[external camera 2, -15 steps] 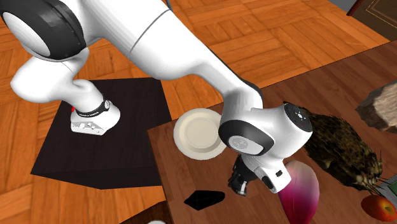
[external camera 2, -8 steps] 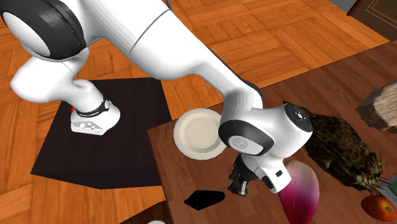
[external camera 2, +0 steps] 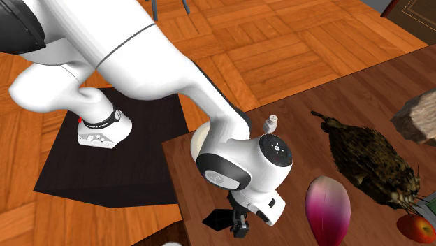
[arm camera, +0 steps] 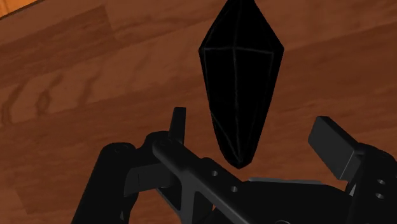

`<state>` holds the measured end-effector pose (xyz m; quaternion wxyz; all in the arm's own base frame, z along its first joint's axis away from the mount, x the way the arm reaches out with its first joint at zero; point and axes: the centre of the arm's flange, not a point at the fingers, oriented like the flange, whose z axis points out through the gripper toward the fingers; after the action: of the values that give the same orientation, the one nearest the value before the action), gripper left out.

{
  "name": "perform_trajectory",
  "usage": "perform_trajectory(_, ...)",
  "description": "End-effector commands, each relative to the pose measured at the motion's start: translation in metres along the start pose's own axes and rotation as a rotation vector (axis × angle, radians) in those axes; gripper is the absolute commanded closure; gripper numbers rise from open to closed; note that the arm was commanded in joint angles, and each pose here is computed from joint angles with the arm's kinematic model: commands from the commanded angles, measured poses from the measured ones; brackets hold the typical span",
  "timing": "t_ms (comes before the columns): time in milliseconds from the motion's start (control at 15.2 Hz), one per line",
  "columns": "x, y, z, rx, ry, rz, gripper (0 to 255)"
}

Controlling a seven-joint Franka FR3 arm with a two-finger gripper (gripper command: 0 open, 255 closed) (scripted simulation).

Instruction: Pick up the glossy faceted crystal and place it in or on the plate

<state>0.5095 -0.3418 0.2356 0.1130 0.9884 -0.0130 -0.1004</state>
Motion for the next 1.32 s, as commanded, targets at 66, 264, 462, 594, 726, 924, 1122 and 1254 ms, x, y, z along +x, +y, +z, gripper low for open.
perform_trajectory(66, -0.006, 0.003, 0.016, 0.000, 0.006, -0.024, 0)
perform_trajectory(264, -0.006, 0.003, 0.032, 0.000, 0.006, -0.024, 0)
perform_trajectory(462, -0.006, 0.003, 0.040, 0.000, 0.006, -0.024, 0)
perform_trajectory(594, -0.006, 0.003, 0.040, 0.000, 0.006, -0.024, 0)
perform_trajectory(726, -0.006, 0.003, 0.040, 0.000, 0.006, -0.024, 0)
perform_trajectory(924, -0.006, 0.003, 0.040, 0.000, 0.006, -0.024, 255)
perform_trajectory(1122, -0.006, 0.003, 0.040, 0.000, 0.006, -0.024, 255)
perform_trajectory(1254, -0.006, 0.003, 0.040, 0.000, 0.006, -0.024, 255)
